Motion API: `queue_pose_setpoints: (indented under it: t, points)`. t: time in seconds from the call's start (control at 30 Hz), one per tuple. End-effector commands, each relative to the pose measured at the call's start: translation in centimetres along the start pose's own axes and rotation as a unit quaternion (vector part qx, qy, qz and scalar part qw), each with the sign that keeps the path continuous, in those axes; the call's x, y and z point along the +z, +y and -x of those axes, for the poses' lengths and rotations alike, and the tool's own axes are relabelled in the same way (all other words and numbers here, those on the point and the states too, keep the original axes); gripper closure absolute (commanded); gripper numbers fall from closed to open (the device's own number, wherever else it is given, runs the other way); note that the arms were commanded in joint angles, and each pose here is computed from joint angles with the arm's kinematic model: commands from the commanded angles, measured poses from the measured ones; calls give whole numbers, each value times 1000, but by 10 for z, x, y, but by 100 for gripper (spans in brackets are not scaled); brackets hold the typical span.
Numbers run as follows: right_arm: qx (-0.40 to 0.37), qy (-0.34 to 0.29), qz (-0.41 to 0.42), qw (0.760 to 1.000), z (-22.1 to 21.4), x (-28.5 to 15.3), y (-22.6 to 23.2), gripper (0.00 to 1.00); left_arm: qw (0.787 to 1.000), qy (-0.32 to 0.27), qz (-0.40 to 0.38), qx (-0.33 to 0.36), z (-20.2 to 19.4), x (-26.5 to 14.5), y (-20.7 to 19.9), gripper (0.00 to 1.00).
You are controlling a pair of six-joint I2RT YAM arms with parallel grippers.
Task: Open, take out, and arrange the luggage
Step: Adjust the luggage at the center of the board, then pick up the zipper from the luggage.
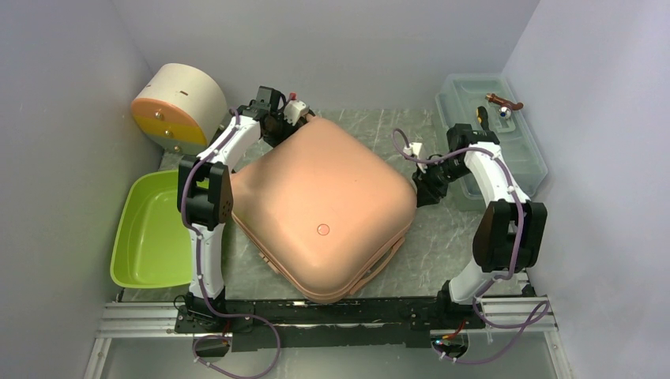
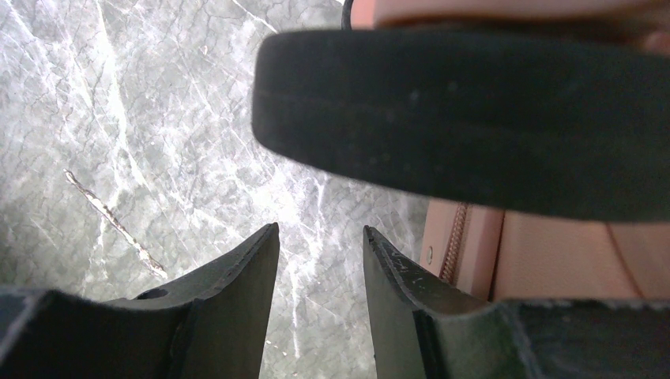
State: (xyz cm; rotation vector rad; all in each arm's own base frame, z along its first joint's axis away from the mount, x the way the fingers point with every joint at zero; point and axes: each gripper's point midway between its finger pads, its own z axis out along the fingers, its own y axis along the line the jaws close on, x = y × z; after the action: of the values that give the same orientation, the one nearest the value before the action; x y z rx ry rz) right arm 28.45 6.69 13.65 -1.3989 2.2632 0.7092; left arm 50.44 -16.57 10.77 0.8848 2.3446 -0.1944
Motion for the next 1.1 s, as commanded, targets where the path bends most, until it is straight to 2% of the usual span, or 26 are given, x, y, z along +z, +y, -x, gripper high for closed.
queue_pose_setpoints:
  t: [0.0,0.4,0.67,1.07]
  points:
    - [12,-14,23,1000,8,1,6,68,992,25,-119,11,1,-26,-92,50]
    - [54,-50,9,997,21,1,-13,99,992,24,-123,11,-1,-28,-93,50]
    - [77,-78,12,994,32,2,-18,100,990,28,-135,8,-5,-26,-99,51]
    - [118,-139,-72,980,55,3,-61,100,987,41,-158,6,-17,-20,-110,54]
